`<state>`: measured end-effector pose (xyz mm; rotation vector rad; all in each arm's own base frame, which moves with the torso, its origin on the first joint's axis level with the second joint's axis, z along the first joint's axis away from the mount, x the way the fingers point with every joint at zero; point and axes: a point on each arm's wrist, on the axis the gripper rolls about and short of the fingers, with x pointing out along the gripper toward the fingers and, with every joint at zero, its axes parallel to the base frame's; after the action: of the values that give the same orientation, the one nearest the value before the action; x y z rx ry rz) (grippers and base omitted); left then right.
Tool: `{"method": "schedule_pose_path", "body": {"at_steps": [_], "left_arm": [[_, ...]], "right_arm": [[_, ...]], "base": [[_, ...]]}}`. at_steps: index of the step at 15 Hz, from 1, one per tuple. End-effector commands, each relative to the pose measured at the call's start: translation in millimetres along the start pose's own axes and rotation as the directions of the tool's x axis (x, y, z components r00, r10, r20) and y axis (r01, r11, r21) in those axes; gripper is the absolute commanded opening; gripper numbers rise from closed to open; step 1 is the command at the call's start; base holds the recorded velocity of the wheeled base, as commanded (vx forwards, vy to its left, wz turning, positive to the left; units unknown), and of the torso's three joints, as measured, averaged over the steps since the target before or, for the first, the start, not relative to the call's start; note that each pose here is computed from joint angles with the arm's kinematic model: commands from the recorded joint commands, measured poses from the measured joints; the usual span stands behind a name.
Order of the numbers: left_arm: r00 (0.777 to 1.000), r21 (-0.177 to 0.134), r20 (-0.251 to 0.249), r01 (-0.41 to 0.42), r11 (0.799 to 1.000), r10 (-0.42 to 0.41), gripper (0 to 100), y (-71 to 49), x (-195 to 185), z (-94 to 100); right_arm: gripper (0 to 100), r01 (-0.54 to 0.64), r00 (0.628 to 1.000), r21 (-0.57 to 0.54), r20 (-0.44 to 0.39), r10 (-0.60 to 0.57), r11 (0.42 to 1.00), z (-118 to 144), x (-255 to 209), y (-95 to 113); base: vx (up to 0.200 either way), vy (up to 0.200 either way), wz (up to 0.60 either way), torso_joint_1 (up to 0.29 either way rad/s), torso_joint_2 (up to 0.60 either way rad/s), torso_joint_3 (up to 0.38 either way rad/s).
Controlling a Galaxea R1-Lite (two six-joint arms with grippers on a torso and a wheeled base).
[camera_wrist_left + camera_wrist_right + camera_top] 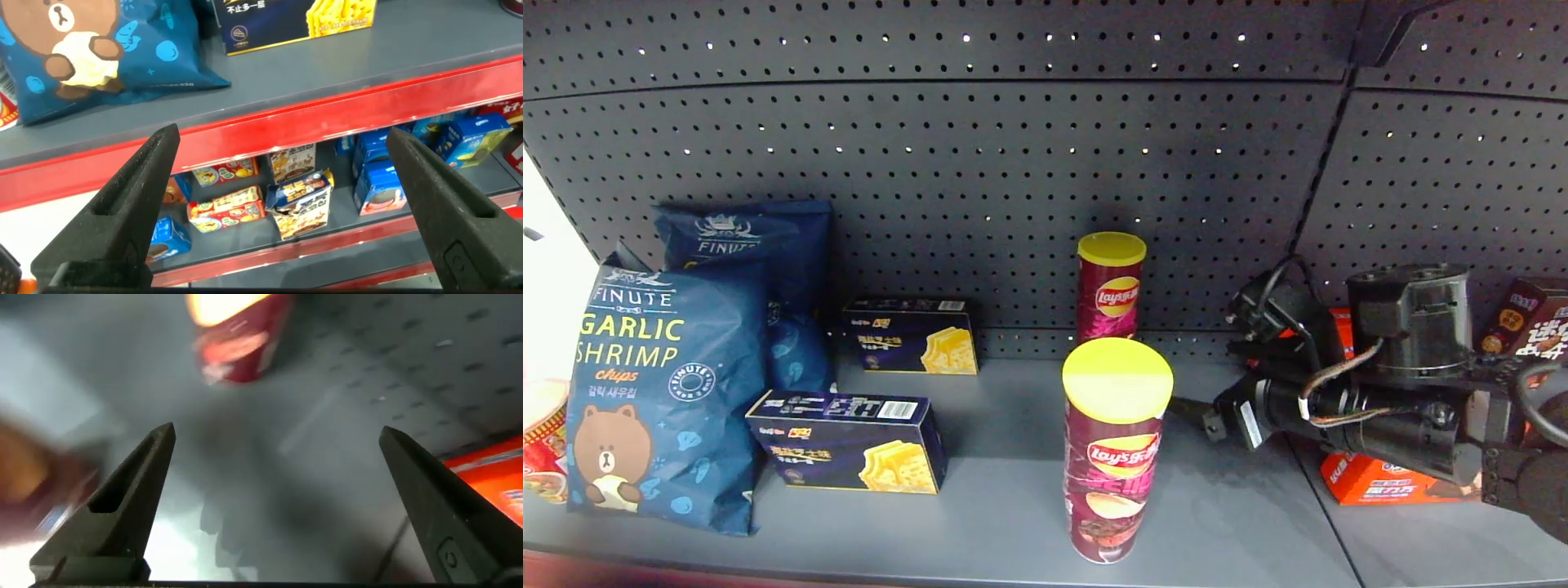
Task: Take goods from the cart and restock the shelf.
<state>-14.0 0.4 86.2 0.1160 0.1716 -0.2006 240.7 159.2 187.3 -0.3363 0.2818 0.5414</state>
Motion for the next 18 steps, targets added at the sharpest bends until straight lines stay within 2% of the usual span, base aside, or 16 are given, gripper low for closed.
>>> {"method": "schedule_pose_path", "body": {"at_steps": [1,7,18], "left_arm": [[1.0,0.0,0.0,0.001,1.0,-0.001,100,0.0,0.0,0.0],[1.0,0.0,0.001,-0.001,1.0,0.001,100,0.0,-0.1,0.0],[1.0,0.0,-0.001,-0.001,1.0,0.001,100,0.0,0.0,0.0]], "right_arm": [[100,0.05,0.999,0.013,-0.007,-0.05,0.999,3.6,14.5,-9.7],[100,0.113,0.993,0.034,-0.028,-0.112,0.993,3.9,48.1,-29.9],[100,0.124,0.992,0.039,-0.007,-0.123,0.992,10.6,94.1,-33.8]], "base": [[0.0,0.0,0.0,0.0,0.0,0.0],[0.0,0.0,0.0,0.0,0.0,0.0],[0.0,0.0,0.0,0.0,0.0,0.0]]}}
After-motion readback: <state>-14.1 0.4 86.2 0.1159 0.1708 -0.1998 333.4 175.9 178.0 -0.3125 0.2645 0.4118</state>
